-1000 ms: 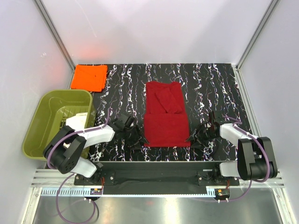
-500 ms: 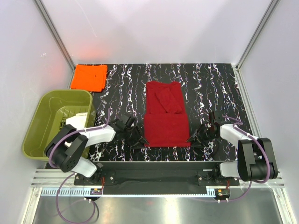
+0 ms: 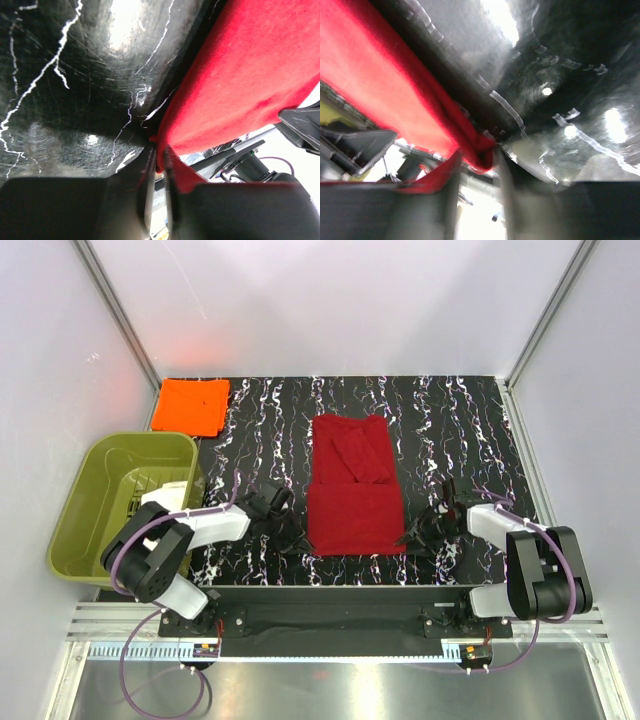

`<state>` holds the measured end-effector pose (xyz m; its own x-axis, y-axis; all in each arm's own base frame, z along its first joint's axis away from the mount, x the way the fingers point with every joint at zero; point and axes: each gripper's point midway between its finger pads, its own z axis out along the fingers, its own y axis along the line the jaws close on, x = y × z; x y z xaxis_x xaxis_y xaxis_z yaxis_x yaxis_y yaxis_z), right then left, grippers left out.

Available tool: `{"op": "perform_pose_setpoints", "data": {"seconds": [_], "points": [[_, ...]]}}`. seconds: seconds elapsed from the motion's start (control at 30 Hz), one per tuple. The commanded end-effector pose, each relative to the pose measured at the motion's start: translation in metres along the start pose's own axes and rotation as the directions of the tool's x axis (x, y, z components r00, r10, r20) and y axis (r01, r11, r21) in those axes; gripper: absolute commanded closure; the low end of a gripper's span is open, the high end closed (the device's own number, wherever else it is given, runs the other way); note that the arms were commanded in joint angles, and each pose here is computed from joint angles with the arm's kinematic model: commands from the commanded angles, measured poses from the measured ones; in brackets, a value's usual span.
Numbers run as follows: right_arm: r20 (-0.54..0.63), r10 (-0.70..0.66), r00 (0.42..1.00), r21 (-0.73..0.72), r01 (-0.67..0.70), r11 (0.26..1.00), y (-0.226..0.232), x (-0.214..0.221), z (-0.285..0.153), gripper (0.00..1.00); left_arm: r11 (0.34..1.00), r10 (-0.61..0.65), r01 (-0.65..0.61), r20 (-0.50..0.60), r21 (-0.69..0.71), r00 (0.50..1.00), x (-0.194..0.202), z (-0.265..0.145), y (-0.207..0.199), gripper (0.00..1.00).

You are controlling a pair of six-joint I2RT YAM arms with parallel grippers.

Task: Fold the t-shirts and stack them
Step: Fold the tshirt

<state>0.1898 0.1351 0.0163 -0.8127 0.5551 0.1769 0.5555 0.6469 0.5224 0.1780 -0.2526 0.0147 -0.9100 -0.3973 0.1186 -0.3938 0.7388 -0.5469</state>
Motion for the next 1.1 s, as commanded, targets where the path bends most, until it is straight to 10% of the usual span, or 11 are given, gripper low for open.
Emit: {"op": "perform_pose_setpoints", "data": {"seconds": [0.0, 0.23, 1.07], "points": [[0.030, -0.030, 0.999, 0.045, 0.029, 0.999, -0.008, -0.007, 0.008, 0.71, 0.996, 0.033, -0.027, 0.073, -0.083, 0.997, -0.015, 0.004, 0.019, 0.92], [0.016, -0.062, 0.998, 0.063, 0.061, 0.996, -0.011, 0.001, 0.005, 1.00, 0.990, 0.106, -0.097, 0.086, -0.106, 0.991, -0.010, -0.005, 0.017, 1.00], [-0.068, -0.014, 0.998, 0.037, 0.017, 0.999, -0.013, 0.088, -0.043, 1.00, 0.967, 0.237, -0.226, 0.089, -0.118, 0.967, 0.057, -0.064, 0.002, 1.00]]}}
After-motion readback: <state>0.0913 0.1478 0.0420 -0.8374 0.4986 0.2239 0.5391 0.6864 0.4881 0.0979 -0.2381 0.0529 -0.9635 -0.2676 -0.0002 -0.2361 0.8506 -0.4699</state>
